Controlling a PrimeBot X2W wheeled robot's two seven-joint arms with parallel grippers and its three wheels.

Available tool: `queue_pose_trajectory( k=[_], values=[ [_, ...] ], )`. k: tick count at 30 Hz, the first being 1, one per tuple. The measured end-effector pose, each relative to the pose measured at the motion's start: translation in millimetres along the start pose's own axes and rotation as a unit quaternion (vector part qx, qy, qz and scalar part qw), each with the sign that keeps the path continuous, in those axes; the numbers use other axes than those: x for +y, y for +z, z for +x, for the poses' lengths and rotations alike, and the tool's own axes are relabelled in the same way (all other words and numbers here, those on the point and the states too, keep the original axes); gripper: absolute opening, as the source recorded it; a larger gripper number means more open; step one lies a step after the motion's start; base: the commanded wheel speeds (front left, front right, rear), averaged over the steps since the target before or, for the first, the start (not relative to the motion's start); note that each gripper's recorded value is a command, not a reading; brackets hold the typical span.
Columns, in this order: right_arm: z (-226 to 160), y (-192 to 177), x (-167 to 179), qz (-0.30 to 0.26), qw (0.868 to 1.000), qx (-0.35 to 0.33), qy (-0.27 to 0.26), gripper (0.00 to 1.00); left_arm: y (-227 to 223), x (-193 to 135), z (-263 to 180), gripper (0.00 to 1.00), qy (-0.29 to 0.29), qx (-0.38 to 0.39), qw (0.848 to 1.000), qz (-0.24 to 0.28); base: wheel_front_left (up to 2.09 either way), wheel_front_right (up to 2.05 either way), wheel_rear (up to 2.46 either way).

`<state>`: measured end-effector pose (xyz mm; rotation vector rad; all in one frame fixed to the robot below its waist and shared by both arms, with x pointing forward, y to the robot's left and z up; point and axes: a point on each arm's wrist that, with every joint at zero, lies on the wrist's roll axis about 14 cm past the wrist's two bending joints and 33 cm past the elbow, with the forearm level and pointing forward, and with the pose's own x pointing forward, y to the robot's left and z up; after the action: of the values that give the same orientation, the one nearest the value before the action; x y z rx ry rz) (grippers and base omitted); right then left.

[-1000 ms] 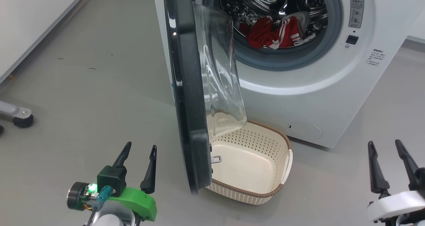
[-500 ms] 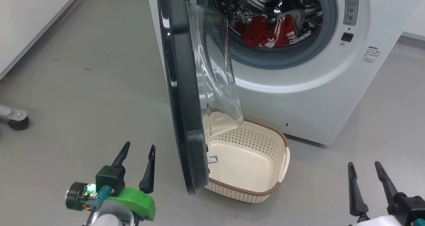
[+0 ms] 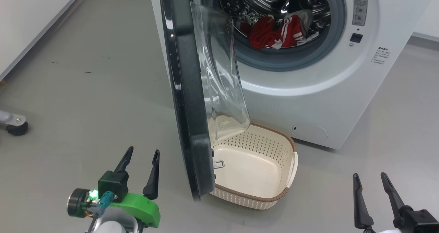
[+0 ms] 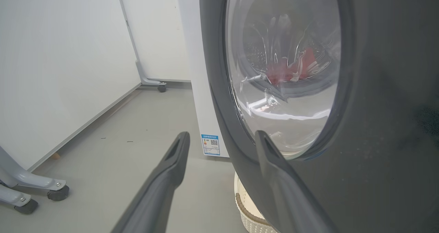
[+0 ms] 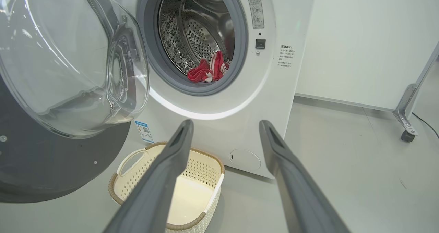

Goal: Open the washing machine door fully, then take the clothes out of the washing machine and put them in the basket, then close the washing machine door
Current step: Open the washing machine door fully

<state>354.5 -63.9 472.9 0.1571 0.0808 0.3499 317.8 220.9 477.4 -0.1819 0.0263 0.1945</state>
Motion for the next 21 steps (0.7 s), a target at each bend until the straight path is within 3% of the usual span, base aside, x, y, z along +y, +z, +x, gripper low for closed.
queue_pose_trajectory(
  k=[11,12,13,14,21],
  values=[
    [-1.5,2.7,0.4,-0.002,1.0,-0.005,-0.005,1.0,-1.1,0.5,-2.0,1.0,0.001,0.001,1.0,0.0,0.0,0.0,0.0],
    [-1.7,2.6,0.2,-0.002,1.0,-0.005,-0.006,1.0,-1.5,0.5,-2.2,0.84,0.001,0.002,1.0,0.0,0.0,0.0,0.0],
    [-1.9,2.6,-0.2,-0.002,1.0,-0.005,-0.007,1.0,-2.0,0.4,-2.4,0.48,0.001,0.003,1.0,0.0,0.0,0.0,0.0],
    [-1.9,2.9,-0.7,-0.002,1.0,-0.006,-0.008,1.0,-2.4,0.3,-2.5,0.0,0.0,0.003,1.0,0.0,0.0,0.0,0.0],
    [-1.9,4.8,-3.4,-0.009,1.0,-0.009,-0.011,1.0,-4.5,-0.1,-3.4,0.0,0.0,0.006,1.0,0.0,0.0,0.0,0.0]
  ],
)
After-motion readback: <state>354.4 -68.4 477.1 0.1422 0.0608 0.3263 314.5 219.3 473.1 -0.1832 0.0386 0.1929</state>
